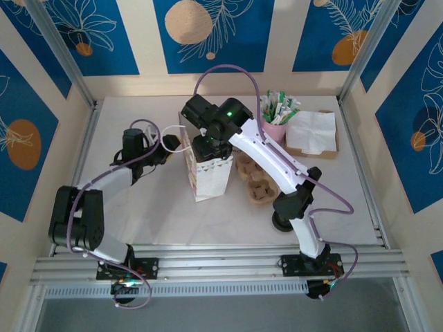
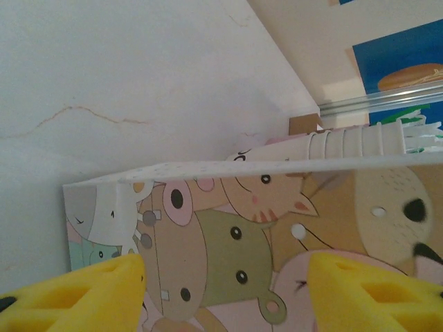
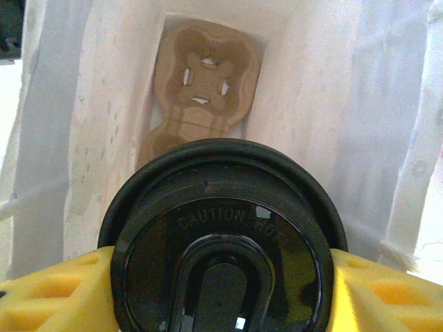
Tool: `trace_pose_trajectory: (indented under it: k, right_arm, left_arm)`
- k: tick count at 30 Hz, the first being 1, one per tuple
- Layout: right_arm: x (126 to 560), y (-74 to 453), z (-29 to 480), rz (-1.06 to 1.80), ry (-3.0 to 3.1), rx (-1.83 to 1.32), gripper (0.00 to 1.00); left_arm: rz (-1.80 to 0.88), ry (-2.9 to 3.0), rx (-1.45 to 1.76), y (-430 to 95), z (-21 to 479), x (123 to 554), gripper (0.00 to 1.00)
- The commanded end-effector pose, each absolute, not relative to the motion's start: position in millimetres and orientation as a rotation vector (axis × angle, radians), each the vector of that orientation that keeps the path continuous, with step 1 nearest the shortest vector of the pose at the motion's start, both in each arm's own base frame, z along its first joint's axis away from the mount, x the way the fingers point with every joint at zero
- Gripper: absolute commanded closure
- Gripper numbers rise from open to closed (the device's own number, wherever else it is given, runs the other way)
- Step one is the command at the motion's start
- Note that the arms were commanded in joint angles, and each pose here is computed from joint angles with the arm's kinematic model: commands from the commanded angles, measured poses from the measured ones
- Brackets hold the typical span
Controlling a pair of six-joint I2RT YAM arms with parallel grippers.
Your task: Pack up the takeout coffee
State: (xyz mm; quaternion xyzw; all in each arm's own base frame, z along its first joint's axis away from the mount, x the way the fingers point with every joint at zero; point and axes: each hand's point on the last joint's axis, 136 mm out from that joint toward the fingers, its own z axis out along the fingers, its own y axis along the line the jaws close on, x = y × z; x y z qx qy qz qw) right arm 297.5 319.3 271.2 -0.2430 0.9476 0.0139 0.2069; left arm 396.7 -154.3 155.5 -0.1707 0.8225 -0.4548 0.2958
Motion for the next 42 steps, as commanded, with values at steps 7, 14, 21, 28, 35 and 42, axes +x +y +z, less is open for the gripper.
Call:
trace_pose_trajectory:
  k: [7, 14, 21, 28, 35, 42]
  right_arm:
    - [289, 323, 260, 0.046, 2.687, -0.738, 0.42]
    - [287, 327, 260, 0.055, 2.683, -0.754, 0.42]
    - [287, 327, 259, 0.054, 2.687, -0.747, 0.41]
    - [287, 326, 253, 0.023, 2.701, -0.763, 0.41]
    - [287, 320, 258, 0.002, 2.692, -0.768, 0.41]
    - [288, 312, 260, -0.024, 2.693, -0.778, 0.41]
  left_arm:
    - [-1.091, 2.193, -0.573, -119, 150, 417, 0.41]
    - [-1.294, 2.157, -0.502, -139, 155, 472, 0.51]
    - [-1.54, 2.115, -0.41, -172, 146, 495, 0.59]
    - [-1.566, 2.108, -0.33, -188, 134, 482, 0.64]
    - [-1.583, 2.093, -0.342, -186, 125, 464, 0.65]
    - [-1.559, 2.092, -0.323, -183, 126, 441, 0.65]
